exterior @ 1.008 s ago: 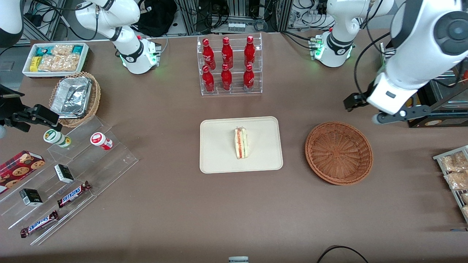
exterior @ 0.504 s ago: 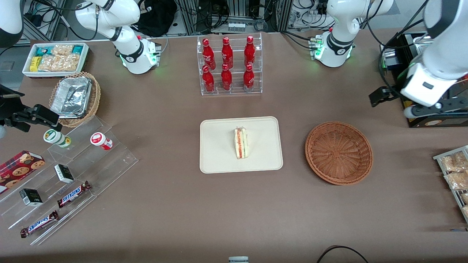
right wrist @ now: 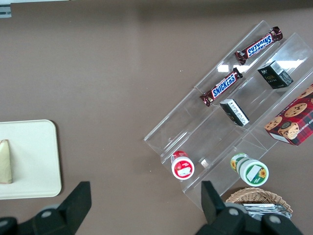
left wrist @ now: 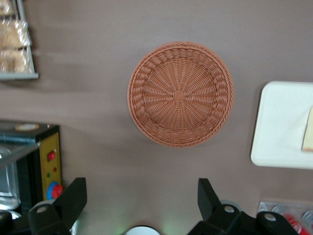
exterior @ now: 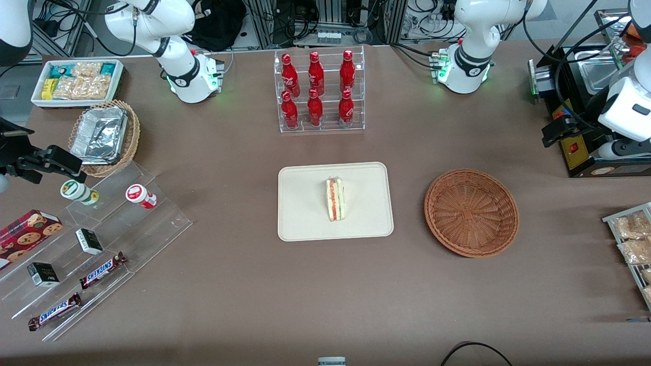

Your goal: Place sandwich from basket to tray

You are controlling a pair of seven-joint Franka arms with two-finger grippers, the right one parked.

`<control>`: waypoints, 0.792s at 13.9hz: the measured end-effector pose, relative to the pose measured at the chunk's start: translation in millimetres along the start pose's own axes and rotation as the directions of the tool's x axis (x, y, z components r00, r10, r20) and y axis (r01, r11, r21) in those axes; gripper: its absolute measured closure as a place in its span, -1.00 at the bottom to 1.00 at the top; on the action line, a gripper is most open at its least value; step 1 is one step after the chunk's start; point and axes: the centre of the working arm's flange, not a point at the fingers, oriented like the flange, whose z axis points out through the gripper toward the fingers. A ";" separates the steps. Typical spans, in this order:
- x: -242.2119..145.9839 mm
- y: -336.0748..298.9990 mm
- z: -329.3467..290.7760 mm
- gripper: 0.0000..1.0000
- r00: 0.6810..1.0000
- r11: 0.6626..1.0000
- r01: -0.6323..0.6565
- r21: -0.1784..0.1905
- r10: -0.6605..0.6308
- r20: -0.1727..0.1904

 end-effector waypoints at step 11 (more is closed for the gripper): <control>5.0 -18.9 6.0 -1.00 1.000 1.000 -0.011 -0.009 0.011 0.012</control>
